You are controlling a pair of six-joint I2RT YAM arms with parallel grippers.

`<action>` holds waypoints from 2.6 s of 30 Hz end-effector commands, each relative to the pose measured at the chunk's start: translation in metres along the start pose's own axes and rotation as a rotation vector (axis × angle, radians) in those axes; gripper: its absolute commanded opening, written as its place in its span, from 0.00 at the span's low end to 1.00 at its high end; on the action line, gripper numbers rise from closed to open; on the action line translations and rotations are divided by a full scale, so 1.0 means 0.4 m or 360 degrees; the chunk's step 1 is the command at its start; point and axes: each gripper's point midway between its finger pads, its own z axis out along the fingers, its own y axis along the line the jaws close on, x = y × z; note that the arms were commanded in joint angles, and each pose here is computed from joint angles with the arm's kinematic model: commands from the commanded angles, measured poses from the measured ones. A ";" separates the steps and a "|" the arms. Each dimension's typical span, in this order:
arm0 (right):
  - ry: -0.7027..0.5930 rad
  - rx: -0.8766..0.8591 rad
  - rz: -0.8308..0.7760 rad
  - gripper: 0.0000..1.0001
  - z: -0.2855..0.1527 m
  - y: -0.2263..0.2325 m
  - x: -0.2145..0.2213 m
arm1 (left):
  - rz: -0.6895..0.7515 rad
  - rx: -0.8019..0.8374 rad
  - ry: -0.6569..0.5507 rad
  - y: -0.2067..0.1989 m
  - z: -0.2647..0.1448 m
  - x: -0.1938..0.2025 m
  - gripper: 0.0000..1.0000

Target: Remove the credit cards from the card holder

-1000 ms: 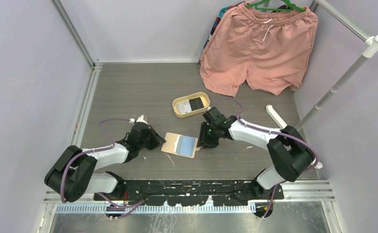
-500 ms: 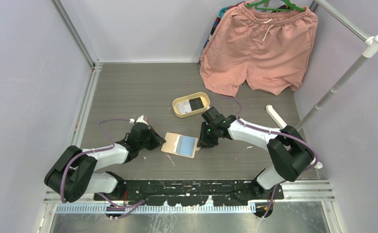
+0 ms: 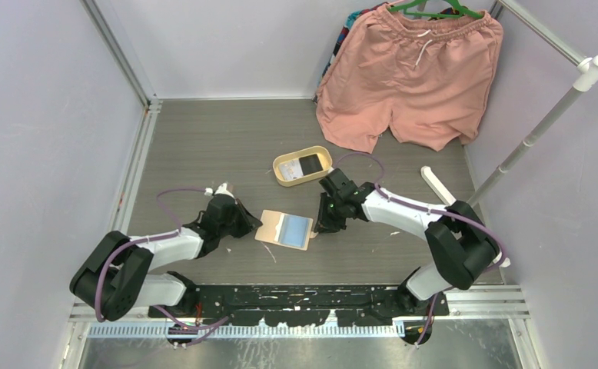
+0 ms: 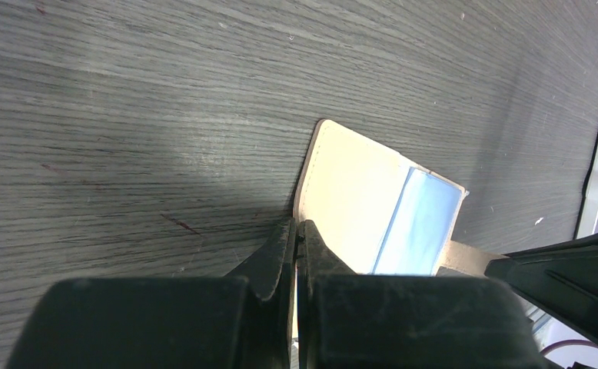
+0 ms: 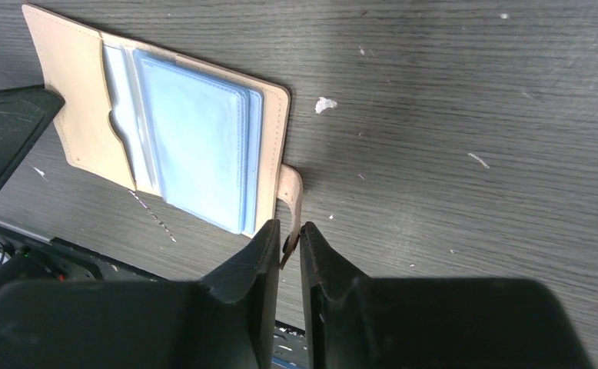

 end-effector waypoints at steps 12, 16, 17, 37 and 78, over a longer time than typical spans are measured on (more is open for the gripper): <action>-0.0124 -0.0085 -0.0010 0.15 -0.051 0.049 -0.044 | 0.0080 -0.0398 0.0199 0.182 -0.038 0.101 0.00; -0.0120 -0.0080 -0.0009 0.16 -0.051 0.046 -0.041 | 0.0081 -0.0397 0.0200 0.181 -0.038 0.101 0.00; -0.0115 -0.0079 -0.0009 0.19 -0.050 0.045 -0.040 | 0.0082 -0.0394 0.0199 0.180 -0.038 0.101 0.00; -0.0131 -0.0086 -0.0009 0.19 -0.055 0.040 -0.037 | 0.0077 -0.0398 0.0193 0.186 -0.044 0.104 0.00; -0.0116 -0.0266 0.0022 0.01 0.004 0.102 -0.054 | 0.0193 0.0187 0.0087 -0.252 -0.102 0.074 0.03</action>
